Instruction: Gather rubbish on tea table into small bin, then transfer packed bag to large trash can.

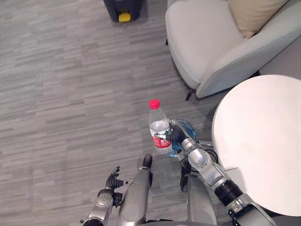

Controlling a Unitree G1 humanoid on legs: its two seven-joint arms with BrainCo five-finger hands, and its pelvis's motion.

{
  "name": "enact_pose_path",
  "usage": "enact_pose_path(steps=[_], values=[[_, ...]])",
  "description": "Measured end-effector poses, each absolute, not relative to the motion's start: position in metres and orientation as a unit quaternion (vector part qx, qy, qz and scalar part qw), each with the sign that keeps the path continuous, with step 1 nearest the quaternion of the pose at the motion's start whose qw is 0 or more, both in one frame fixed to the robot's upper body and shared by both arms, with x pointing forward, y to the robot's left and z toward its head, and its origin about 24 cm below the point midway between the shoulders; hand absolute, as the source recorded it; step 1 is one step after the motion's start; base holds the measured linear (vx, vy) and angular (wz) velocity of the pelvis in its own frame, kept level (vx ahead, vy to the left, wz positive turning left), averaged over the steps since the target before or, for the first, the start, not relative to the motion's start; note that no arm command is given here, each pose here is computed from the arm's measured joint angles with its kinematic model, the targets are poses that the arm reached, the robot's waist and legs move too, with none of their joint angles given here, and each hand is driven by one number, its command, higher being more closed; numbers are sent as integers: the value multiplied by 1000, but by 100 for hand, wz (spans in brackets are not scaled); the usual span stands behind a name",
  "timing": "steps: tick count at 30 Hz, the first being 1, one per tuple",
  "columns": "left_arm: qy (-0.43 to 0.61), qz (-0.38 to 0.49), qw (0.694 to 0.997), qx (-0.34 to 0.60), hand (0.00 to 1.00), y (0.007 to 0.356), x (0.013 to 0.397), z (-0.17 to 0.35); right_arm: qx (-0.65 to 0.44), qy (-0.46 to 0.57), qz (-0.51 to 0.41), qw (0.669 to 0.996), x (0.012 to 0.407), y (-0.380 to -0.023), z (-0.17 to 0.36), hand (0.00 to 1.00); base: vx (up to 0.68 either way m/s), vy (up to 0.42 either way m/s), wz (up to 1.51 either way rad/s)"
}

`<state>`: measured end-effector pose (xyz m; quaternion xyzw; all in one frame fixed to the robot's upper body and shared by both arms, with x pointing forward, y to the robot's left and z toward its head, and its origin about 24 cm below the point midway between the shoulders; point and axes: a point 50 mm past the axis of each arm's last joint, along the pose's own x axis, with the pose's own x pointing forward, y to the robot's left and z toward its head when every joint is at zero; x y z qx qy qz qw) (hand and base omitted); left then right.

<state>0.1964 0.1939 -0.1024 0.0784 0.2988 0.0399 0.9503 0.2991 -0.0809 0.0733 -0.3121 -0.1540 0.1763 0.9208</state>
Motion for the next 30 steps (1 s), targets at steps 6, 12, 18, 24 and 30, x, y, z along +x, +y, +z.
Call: enact_pose_path(steps=[6, 12, 18, 24, 30], values=[[210, 51, 975, 48, 0, 182, 242, -68, -323, -216, 123, 913, 320, -82, 113, 100, -86, -7, 5], [112, 61, 992, 6, 0, 171, 282, -25, -331, -265, 25, 905, 344, -108, 159, 100, -61, -21, 1], [73, 73, 995, -1, 0, 175, 295, -5, -346, -265, -38, 899, 360, -130, 177, 100, -25, -38, 6], [64, 75, 995, 2, 0, 177, 299, 0, -357, -240, -82, 899, 370, -148, 178, 100, -42, -16, 4], [56, 84, 995, 4, 0, 179, 299, 3, -358, -223, -122, 899, 374, -167, 179, 100, -12, -5, 2]])
